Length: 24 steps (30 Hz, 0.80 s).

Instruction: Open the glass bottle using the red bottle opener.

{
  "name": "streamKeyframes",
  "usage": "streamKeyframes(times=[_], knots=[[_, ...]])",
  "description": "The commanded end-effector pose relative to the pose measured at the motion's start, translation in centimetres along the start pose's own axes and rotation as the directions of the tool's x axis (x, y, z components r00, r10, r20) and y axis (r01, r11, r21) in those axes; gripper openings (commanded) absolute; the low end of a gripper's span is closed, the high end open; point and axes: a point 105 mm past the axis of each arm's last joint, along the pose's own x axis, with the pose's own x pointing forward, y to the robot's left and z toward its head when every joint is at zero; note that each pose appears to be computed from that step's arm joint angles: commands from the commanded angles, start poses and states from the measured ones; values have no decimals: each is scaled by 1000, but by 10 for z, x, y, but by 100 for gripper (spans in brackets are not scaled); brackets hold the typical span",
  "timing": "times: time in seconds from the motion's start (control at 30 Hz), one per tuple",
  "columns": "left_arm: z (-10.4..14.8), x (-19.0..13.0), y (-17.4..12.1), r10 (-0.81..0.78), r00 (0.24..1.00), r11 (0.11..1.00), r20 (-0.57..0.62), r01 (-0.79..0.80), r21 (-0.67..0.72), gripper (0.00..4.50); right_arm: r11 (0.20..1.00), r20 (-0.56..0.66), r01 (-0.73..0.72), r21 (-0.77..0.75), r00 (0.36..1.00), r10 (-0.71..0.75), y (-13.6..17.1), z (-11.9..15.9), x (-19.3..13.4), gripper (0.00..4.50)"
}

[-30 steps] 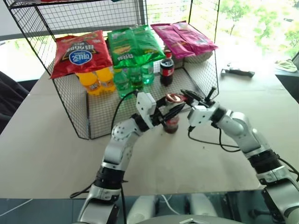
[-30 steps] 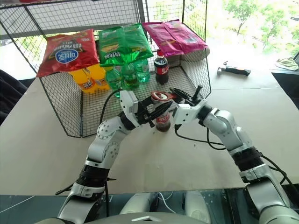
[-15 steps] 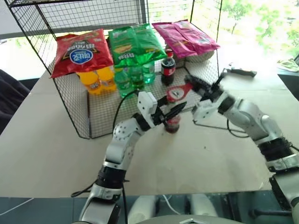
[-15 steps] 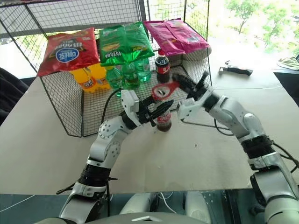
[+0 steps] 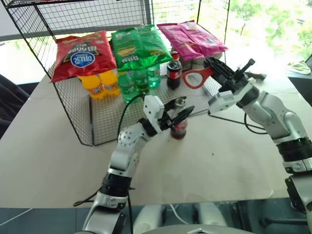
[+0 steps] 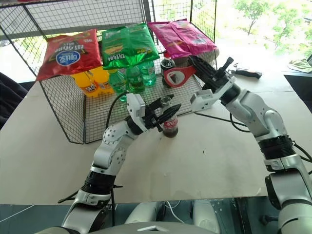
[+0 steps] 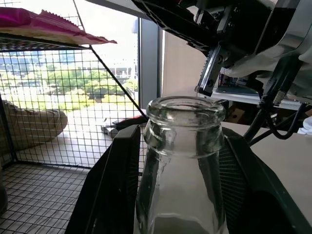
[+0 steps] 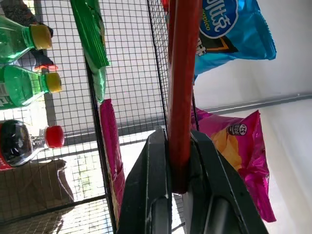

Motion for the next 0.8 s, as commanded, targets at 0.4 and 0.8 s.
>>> streamKeyframes(times=[0.4, 0.8], knots=[[-6, -2, 0, 4, 1000, 999, -6, -4, -34, 290, 930, -141, 29, 366, 990, 25, 32, 0, -18, 0], [-3, -9, -7, -33, 999, 999, -7, 33, -24, 355, 791, -230, 27, 611, 962, 144, 59, -7, -30, 0]])
